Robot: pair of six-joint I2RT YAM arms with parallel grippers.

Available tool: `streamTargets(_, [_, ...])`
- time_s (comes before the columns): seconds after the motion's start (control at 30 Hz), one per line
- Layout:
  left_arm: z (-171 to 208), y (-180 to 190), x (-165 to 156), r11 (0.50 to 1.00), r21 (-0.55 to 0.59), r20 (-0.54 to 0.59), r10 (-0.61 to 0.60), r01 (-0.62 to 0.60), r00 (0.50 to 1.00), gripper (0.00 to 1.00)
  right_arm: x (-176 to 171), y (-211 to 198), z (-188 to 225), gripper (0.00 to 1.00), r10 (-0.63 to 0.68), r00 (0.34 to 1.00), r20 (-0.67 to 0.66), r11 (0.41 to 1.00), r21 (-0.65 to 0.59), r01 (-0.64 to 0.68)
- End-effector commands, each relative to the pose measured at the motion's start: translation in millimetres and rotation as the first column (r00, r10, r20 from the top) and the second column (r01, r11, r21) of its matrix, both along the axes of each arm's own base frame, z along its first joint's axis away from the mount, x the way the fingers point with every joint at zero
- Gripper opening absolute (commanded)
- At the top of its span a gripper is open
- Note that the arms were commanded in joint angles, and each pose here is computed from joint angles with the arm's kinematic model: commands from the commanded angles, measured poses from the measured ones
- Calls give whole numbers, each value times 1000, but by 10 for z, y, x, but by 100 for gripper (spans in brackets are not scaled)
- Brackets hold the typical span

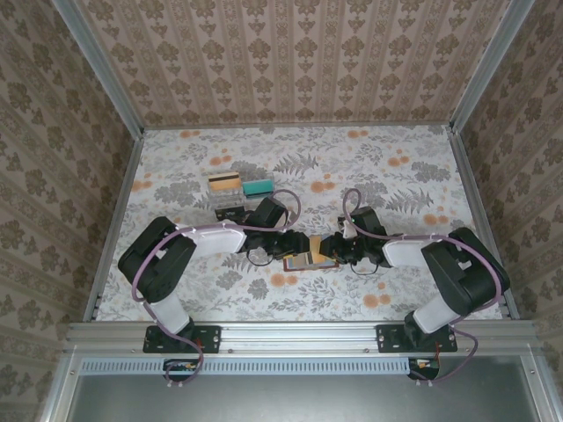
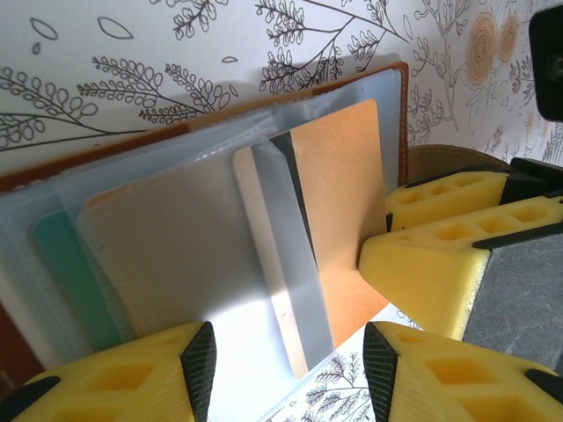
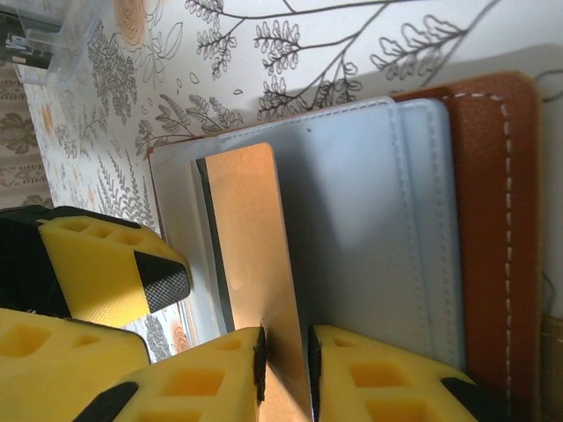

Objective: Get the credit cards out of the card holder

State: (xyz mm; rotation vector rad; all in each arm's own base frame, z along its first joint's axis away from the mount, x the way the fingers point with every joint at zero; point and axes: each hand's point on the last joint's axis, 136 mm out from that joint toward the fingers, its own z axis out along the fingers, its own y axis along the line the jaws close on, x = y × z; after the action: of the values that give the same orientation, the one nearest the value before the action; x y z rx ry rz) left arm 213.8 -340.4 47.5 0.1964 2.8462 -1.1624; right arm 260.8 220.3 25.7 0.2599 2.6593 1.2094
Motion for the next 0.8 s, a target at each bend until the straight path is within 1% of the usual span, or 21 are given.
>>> streamTargets(0.0, [-79, 61, -57, 1000, 22, -27, -6, 7, 1000, 51, 30, 26, 8, 14, 2, 1000, -10, 1000, 16, -2])
streamTargets(0.1, [-64, 62, -50, 1000, 22, -22, -6, 7, 1000, 52, 6, -55, 9, 6, -8, 1000, -3, 1000, -25, 8])
streamTargets(0.13, [-60, 67, -50, 1000, 23, -21, -7, 7, 1000, 52, 4, -81, 16, 5, -12, 1000, 0, 999, -32, 12])
streamTargets(0.43, [37, 181, 52, 1000, 15, -4, 21, -21, 1000, 54, -53, -441, 107, 4, -61, 998, 2, 996, -60, 61])
streamTargets(0.5, [109, 190, 91, 1000, 2, 6, 30, -30, 1000, 55, -39, -467, 244, 4, -64, 997, 35, 997, -43, 66])
streamTargets(0.6, [308, 177, 192, 998, -32, 32, 53, -52, 998, 63, 2, -470, 441, 0, -67, 994, 83, 997, -27, 69])
streamTargets(0.67, [493, 151, 285, 995, -69, 57, 77, -73, 995, 67, 53, -457, 622, 0, -69, 990, 125, 997, -11, 71])
streamTargets(0.77, [770, 110, 429, 983, -147, 87, 127, -113, 988, 68, 140, -413, 930, 0, -68, 978, 195, 998, 25, 64])
